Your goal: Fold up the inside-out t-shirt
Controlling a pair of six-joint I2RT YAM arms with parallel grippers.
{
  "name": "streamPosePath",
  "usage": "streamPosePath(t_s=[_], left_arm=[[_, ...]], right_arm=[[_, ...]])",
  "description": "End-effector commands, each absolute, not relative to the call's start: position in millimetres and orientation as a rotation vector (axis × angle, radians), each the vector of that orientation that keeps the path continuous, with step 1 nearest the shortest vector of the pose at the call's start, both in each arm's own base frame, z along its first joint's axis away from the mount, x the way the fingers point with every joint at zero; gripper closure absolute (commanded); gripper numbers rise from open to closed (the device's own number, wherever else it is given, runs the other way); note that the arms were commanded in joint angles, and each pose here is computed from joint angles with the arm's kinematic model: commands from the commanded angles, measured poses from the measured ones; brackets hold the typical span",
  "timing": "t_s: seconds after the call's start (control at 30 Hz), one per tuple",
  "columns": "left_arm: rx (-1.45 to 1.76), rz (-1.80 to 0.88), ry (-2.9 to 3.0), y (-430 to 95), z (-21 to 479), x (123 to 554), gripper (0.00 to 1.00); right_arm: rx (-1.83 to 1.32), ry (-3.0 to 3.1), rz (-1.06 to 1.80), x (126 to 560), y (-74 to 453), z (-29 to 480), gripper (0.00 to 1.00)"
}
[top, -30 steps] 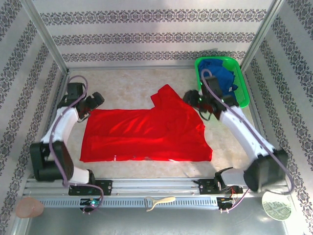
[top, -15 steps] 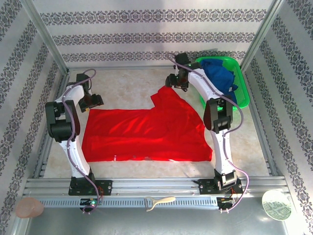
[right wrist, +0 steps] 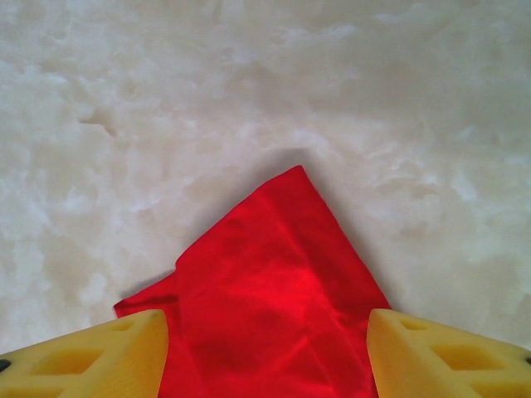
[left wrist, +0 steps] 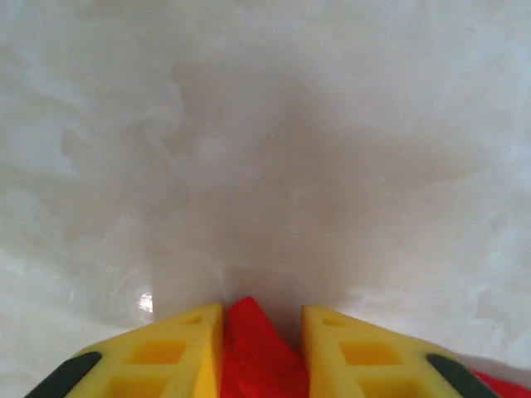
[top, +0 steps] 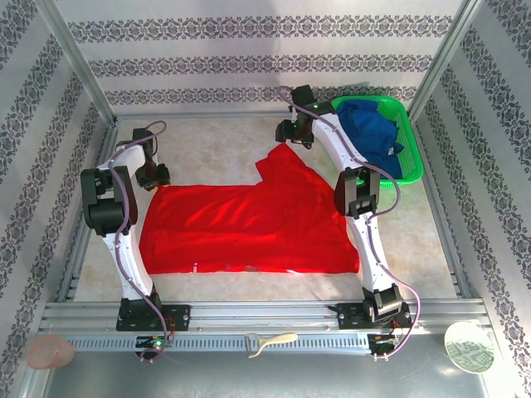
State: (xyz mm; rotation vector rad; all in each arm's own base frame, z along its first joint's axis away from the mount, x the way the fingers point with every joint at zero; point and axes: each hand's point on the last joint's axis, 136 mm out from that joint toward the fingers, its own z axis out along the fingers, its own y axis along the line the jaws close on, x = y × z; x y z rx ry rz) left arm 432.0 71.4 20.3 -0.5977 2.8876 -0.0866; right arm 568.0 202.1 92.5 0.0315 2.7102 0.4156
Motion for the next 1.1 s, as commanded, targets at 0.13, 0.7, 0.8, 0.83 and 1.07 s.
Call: streamPosePath(t_s=[0.13, 0.7, 0.8, 0.83, 1.07], left_arm=[[-0.597, -0.103, 2.938, 72.1, 11.1, 416.0, 0.98], [-0.631, -0.127, 2.908, 77.7, 19.9, 408.0, 0.98], [-0.641, -0.131, 2.906, 79.0, 19.7, 407.6, 0.98], [-0.643, -0.135, 2.906, 79.1, 19.0, 407.3, 0.98], [-0.707, -0.151, 2.873, 85.4, 19.6, 409.5, 1.00]], right_arm=[[0.054, 2.714, 0.404, 581.5, 205.9, 65.8, 0.38], [0.209, 2.676, 0.590, 603.0, 224.1, 33.6, 0.45], [0.212, 2.690, 0.593, 601.0, 223.2, 28.8, 0.60], [0.209, 2.689, 0.596, 600.9, 223.1, 29.6, 0.68], [0.226, 2.626, 0.640, 609.7, 206.5, 69.4, 1.00]])
